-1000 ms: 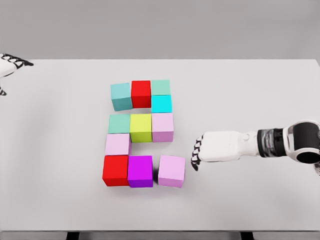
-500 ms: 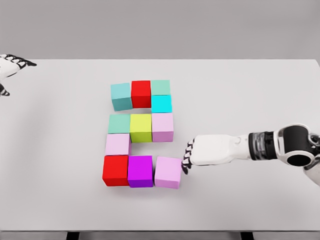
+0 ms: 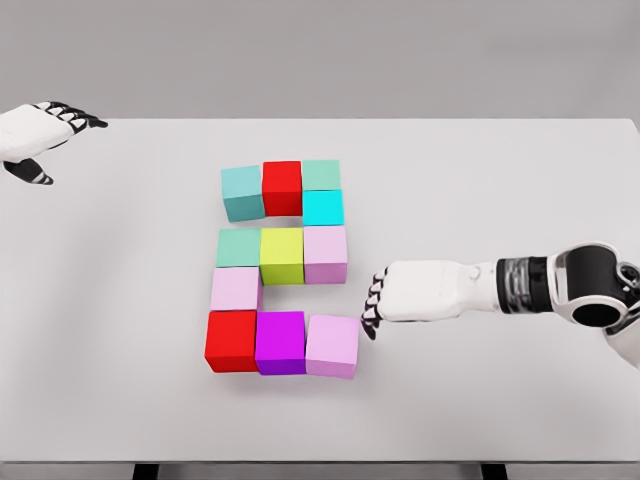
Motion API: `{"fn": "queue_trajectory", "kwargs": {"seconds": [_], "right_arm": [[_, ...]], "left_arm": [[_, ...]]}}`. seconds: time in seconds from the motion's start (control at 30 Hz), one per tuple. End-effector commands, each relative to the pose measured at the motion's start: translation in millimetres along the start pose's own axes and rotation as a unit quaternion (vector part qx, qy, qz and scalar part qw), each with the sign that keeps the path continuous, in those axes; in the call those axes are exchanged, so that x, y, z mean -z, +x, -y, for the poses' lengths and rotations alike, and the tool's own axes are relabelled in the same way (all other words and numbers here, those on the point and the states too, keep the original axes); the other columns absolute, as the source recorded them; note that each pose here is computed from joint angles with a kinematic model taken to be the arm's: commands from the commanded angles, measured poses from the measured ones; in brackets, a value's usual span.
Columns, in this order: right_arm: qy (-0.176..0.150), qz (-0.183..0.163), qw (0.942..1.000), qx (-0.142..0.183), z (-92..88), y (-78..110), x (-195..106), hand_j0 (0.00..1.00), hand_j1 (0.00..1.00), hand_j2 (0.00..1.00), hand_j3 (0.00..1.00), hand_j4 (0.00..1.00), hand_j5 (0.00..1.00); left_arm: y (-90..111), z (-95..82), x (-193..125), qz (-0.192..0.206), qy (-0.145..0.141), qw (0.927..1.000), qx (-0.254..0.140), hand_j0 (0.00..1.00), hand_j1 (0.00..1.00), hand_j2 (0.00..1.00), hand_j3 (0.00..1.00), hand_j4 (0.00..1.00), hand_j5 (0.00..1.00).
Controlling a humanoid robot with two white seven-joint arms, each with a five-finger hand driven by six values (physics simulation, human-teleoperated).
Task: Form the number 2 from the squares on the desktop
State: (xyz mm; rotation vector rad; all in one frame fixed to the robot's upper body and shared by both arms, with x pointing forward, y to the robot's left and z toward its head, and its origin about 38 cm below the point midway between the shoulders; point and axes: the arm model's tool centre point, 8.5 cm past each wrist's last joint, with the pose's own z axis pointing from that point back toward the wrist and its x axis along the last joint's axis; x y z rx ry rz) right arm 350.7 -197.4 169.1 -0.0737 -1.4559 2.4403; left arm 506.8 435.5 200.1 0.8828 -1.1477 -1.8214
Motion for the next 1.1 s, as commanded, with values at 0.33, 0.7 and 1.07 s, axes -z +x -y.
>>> {"fn": "queue_trajectory", "kwargs": {"seconds": [0.33, 0.7, 1.07], "right_arm": [[-0.023, -0.01, 0.9997, 0.003, 10.1, -7.0, -0.5, 0.5, 0.5, 0.5, 0.5, 0.5, 0.5], [-0.116, -0.144, 0.982, 0.039, 33.3, -49.4, -129.2, 1.0, 1.0, 1.0, 1.0, 1.0, 1.0], [-0.13, -0.153, 0.978, 0.058, 23.2, -47.6, -136.6, 1.0, 1.0, 1.0, 1.0, 1.0, 1.0]], "left_arm": [[-1.0, -1.3, -0.9, -0.001, 0.003, 1.0, -0.002, 1.0, 1.0, 1.0, 1.0, 1.0, 1.0], [-1.3, 0.5, -1.5, -0.002, 0.001, 1.0, -0.001, 1.0, 1.0, 1.0, 1.0, 1.0, 1.0], [-6.1, 5.5, -7.3, -0.008, -0.002, 1.0, -0.005, 1.0, 1.0, 1.0, 1.0, 1.0, 1.0]]}}
